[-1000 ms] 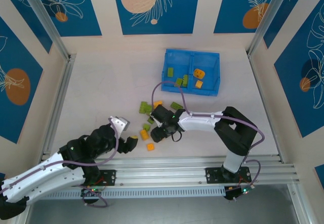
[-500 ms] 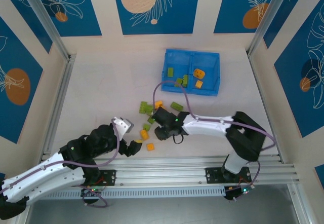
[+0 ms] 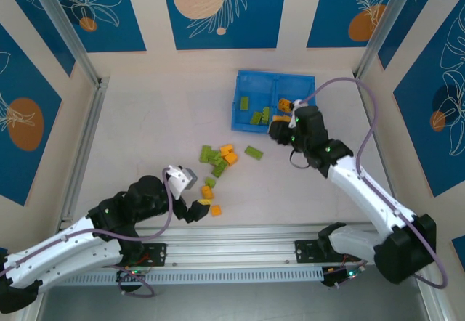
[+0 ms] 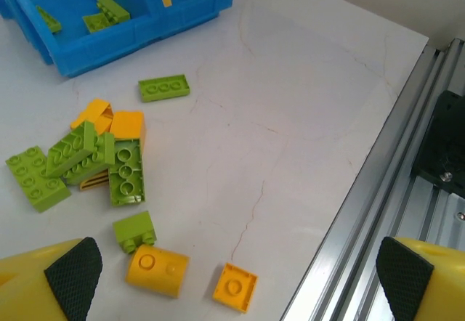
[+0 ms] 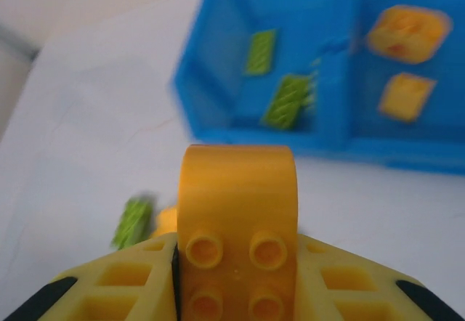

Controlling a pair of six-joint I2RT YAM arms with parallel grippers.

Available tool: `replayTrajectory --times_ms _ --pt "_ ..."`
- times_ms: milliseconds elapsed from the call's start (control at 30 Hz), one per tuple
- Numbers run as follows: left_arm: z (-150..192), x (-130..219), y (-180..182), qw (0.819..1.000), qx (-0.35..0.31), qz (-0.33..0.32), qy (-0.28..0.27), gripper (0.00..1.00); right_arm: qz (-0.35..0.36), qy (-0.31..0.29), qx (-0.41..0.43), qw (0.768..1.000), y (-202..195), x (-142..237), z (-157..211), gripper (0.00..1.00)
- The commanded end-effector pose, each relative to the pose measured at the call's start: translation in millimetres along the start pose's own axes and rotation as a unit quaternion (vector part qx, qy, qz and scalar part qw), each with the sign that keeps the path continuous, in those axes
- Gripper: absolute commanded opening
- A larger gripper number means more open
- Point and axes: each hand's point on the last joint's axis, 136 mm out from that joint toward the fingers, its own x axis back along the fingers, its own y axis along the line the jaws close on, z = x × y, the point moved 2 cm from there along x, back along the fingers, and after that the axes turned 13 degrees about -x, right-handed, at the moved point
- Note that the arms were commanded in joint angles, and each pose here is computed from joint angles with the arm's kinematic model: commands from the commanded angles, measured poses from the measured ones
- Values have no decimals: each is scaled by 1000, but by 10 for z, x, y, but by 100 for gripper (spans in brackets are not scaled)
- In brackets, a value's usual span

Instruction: Sort the legos into containers by color

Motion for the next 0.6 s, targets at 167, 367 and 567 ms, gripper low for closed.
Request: replayTrajectory --times_ms 167,367,567 --pt "-110 7 32 1000 17 -7 2 100 129 -3 -60 990 -713 -931 -877 34" --pt "26 28 110 998 48 -35 28 100 227 14 -47 973 -1006 -1472 -1071 35" --pt "316 19 293 985 75 -105 115 100 224 58 -87 969 -1060 -1708 -991 51"
